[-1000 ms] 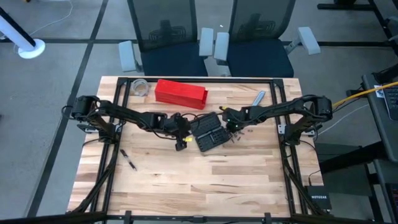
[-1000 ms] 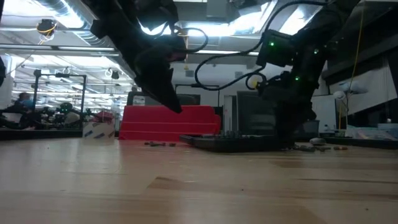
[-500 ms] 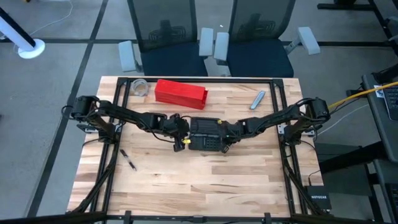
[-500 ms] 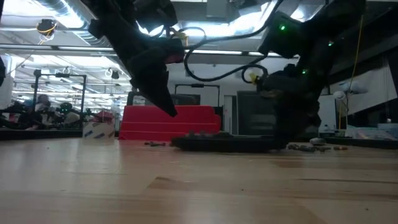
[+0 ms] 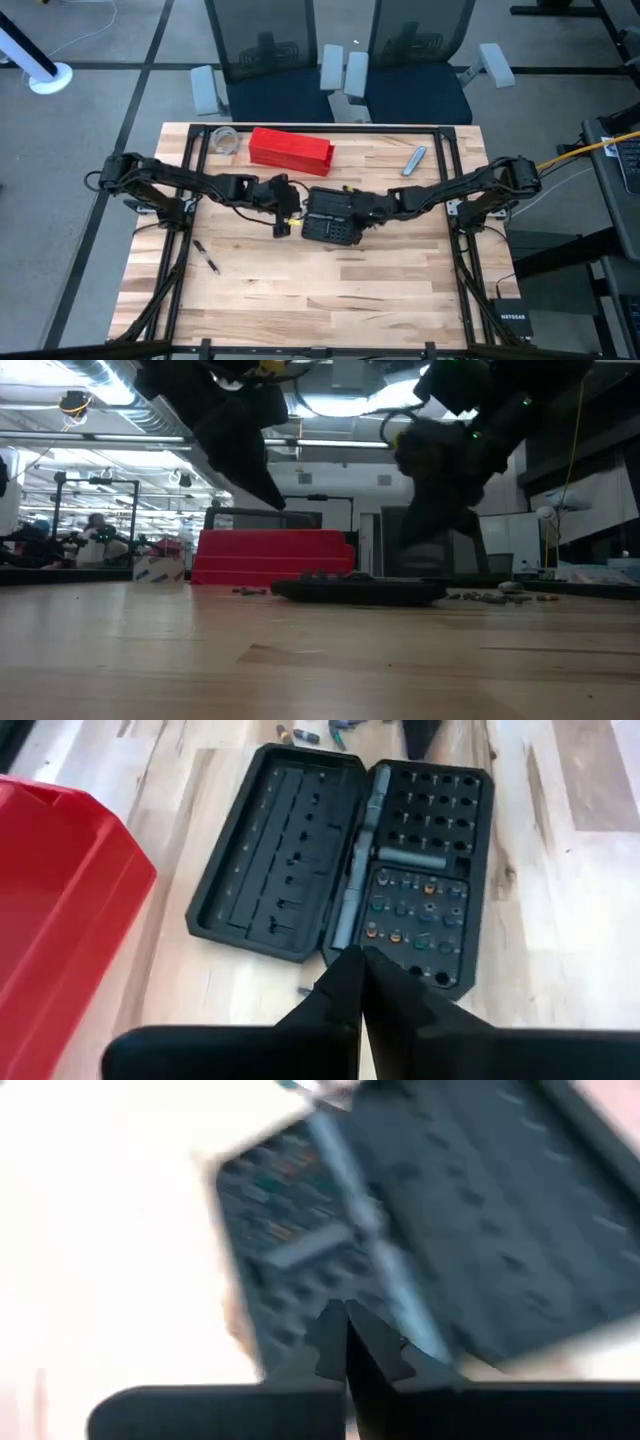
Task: Prefit tool cases
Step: Remove the screwdriver bit from the tool case
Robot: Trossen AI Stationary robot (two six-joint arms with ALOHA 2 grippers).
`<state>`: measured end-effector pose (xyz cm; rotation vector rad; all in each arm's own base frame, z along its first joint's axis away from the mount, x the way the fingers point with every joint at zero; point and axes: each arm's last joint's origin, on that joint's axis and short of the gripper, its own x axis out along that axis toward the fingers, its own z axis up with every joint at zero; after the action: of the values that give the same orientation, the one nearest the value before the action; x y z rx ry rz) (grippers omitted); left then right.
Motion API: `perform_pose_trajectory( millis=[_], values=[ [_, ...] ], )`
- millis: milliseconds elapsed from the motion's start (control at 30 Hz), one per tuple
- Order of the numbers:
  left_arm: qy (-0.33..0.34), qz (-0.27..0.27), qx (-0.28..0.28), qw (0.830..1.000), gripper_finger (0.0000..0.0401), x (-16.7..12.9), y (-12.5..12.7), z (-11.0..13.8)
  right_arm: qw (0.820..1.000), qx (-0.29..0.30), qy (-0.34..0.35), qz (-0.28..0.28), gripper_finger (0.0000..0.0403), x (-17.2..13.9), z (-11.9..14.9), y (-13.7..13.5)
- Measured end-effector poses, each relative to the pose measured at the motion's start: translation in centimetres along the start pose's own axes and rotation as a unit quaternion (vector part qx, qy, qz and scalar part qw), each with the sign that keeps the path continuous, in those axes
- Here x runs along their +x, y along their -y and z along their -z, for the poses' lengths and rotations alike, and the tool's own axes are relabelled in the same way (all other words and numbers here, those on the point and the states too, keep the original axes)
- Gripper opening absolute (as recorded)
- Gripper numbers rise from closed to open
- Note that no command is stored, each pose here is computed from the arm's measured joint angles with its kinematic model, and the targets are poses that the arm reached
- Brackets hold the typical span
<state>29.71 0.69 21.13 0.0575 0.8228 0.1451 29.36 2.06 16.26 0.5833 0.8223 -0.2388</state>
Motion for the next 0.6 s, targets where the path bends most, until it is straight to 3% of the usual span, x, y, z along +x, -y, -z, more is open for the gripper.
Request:
perform_pose_trajectory(
  millis=[333, 600],
  values=[
    [0.027, 0.036, 0.031, 0.999, 0.0000, 0.0, 0.2, -0.5, 0.998, -0.015, 0.018, 0.066, 0.0000, 2.9, 1.8, -0.1],
    [0.054, 0.049, 0.037, 0.997, 0.0000, 0.3, 0.4, -1.0, 0.997, -0.026, -0.002, 0.076, 0.0000, 4.8, 2.9, 0.1]
  ],
)
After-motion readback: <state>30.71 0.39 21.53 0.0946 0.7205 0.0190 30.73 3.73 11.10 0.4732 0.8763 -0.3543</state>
